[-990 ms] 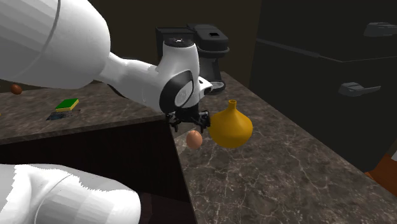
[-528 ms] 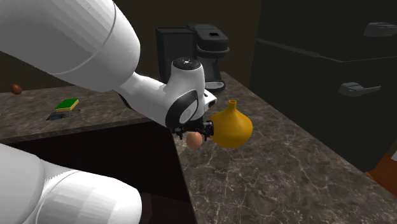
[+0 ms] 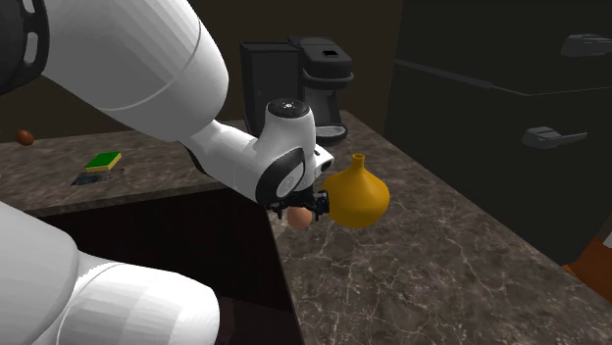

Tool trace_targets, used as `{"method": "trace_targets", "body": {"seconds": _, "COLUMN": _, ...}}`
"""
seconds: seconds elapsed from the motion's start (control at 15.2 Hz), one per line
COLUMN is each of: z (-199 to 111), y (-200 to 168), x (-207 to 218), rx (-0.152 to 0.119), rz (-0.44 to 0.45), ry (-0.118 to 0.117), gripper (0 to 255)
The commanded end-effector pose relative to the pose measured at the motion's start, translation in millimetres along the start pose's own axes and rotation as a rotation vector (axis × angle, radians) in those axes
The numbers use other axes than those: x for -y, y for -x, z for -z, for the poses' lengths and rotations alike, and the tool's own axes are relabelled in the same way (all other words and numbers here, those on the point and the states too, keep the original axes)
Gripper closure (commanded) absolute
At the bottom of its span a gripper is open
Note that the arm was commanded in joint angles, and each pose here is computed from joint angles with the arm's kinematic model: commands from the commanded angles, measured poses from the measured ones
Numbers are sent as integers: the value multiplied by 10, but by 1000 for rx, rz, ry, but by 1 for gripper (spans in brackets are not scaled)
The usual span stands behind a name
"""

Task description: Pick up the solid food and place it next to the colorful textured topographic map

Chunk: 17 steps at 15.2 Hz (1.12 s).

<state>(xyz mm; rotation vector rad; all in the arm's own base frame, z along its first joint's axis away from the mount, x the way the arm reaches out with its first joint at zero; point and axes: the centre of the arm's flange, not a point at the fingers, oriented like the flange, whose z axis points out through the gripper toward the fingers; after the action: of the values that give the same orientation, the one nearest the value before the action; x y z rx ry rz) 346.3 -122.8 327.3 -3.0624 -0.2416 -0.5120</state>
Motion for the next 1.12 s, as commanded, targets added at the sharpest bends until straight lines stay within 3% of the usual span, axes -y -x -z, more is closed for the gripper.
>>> {"method": "trace_targets", "body": {"seconds": 0.0, "z": -1, "y": 0, "x": 0, "rx": 0, "rz": 0, "ry": 0, "gripper": 0}}
{"method": "trace_targets", "body": {"seconds": 0.07, "z": -1, "y": 0, "x": 0, "rx": 0, "rz": 0, "ry": 0, "gripper": 0}}
{"method": "trace_targets", "body": {"seconds": 0.13, "z": -1, "y": 0, "x": 0, "rx": 0, "rz": 0, "ry": 0, "gripper": 255}}
{"method": "trace_targets", "body": {"seconds": 0.73, "z": -1, "y": 0, "x": 0, "rx": 0, "rz": 0, "ry": 0, "gripper": 255}}
{"method": "trace_targets", "body": {"seconds": 1.06, "z": 249, "y": -86, "x": 0, "rx": 0, "rz": 0, "ry": 0, "gripper": 255}}
